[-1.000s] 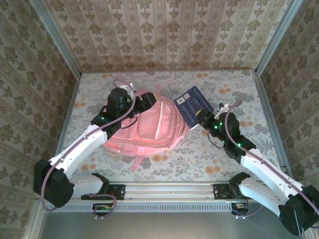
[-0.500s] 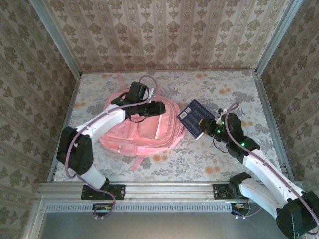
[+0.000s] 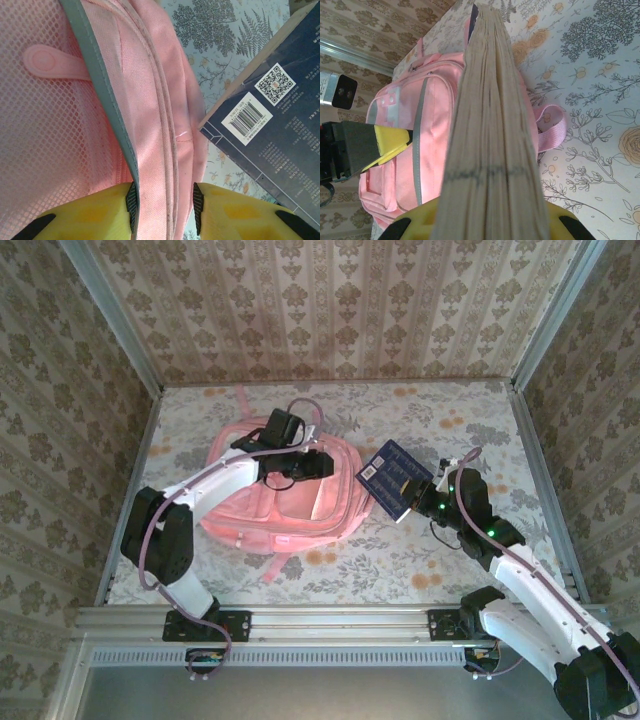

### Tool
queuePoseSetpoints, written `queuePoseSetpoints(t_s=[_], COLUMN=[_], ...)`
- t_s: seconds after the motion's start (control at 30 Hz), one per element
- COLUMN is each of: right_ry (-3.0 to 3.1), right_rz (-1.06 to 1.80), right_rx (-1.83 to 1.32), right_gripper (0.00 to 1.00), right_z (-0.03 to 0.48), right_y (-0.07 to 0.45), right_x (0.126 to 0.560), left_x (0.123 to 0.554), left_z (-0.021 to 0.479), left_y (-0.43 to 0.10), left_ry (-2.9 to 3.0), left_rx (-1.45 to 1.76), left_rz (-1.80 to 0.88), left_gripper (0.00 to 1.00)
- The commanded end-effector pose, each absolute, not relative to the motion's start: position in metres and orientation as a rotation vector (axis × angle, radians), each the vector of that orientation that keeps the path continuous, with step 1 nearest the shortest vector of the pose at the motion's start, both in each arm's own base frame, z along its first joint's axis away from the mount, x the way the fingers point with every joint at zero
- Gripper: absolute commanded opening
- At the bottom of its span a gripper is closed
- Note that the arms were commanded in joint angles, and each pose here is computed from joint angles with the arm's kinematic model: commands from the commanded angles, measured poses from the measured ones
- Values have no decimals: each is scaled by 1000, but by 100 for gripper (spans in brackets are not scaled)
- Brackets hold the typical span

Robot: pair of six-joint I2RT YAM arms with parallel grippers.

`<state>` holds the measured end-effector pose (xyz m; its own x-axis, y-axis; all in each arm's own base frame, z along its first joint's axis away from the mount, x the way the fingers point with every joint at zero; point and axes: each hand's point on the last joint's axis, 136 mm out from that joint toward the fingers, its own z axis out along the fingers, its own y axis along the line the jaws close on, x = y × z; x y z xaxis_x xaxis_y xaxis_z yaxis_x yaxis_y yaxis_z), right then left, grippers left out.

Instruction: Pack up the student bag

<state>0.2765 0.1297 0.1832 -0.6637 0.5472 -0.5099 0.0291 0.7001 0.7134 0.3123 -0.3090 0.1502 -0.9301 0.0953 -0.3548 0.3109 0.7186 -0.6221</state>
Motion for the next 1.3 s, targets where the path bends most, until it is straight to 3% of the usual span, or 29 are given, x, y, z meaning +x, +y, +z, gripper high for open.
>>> queuePoseSetpoints(t_s=[0.0, 0.67, 0.77, 0.93, 1.27], right_ry=[2105, 2110, 2108, 2083, 2089], right_rz=[941, 972, 969, 933, 826], right_rx=[411, 430, 428, 430, 319], right_gripper=[0, 0, 0, 0, 0], right_z=[205, 201, 203, 213, 232], right_y=[133, 135, 134, 127, 117], right_x=[278, 278, 278, 274, 260], left_x=[307, 312, 316, 322, 297], left_z=[136, 111, 110, 119, 198], left_y=[-313, -308, -310, -304, -318], left_ry=[2656, 2711, 2720, 2696, 2616], left_rx=[338, 380, 408, 451, 581], left_rz=[-1047, -893, -834, -731, -1032], left_gripper=[38, 32, 25, 0, 0])
